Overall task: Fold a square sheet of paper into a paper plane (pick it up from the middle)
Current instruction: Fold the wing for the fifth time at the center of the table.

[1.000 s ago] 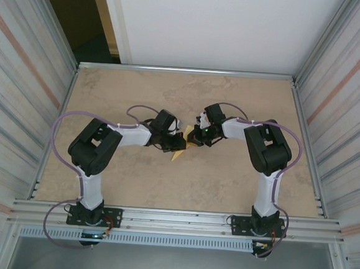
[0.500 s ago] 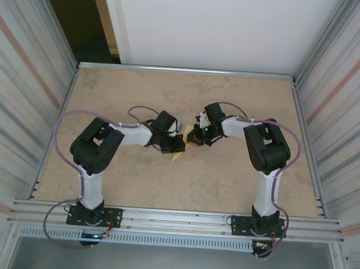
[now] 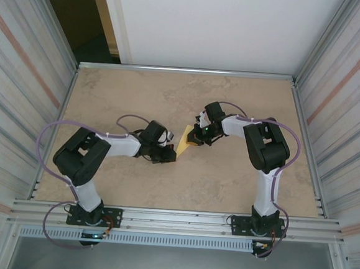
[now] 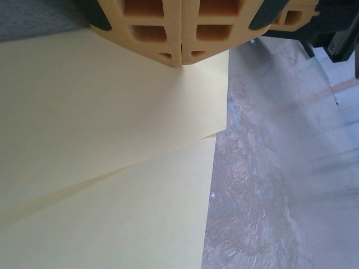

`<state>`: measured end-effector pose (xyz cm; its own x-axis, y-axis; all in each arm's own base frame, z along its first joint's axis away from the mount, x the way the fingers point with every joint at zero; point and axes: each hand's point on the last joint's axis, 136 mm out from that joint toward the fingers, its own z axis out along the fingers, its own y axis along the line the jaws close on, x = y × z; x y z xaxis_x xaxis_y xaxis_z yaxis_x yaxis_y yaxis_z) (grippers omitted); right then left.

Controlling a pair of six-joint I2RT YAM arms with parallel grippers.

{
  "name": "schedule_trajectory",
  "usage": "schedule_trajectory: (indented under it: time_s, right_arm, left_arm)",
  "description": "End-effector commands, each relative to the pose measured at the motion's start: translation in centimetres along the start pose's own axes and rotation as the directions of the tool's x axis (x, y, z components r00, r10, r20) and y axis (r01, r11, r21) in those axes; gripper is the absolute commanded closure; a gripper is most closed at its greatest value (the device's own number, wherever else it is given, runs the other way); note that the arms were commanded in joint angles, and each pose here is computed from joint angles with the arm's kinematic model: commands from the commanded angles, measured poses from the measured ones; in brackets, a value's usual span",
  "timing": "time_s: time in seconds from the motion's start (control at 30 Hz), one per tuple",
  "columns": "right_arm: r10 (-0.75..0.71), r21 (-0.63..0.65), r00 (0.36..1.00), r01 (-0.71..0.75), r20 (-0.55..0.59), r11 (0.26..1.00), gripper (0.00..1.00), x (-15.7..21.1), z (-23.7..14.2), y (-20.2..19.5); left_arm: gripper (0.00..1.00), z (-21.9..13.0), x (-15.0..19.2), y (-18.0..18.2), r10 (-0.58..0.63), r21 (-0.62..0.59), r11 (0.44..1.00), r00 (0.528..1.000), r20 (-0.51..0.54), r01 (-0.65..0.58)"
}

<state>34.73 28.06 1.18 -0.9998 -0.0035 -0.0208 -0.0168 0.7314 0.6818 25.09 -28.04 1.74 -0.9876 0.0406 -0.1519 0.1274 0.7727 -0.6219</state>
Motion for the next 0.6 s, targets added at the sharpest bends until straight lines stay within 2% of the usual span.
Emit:
schedule_trajectory:
  time_s: [0.0,0.13,0.3,0.43,0.57]
  right_arm:
    - [0.104,0.224,0.994,-0.094,-0.032,0.97,0.97,1.9,1.2,-7.1]
    - [0.076,0.182,0.996,-0.069,-0.036,0.981,0.97,1.7,0.9,-5.6]
    - [-0.012,0.067,1.0,0.011,0.014,0.998,0.89,0.4,-1.4,0.0]
    - [-0.093,0.015,0.989,0.092,0.115,0.996,0.72,-0.8,-5.4,4.8]
    - [-0.111,0.101,0.974,0.093,0.196,0.991,0.56,-1.0,-8.2,5.4]
  left_arm:
    - [0.98,-0.6,4.3,3.6,-0.073,-0.122,0.991,0.991,-0.113,0.059]
    - [0.98,-1.5,2.6,1.4,-0.029,-0.057,0.998,0.997,-0.072,0.025]
    - [0.93,-4.4,-1.1,-2.1,0.03,0.029,0.999,0.998,0.049,-0.032]
    - [0.82,-8.2,-3.9,-2.7,0.02,0.043,0.999,0.985,0.17,-0.028]
    - [0.65,-12.2,-6.0,-1.7,0.002,0.012,1.0,0.96,0.279,-0.006]
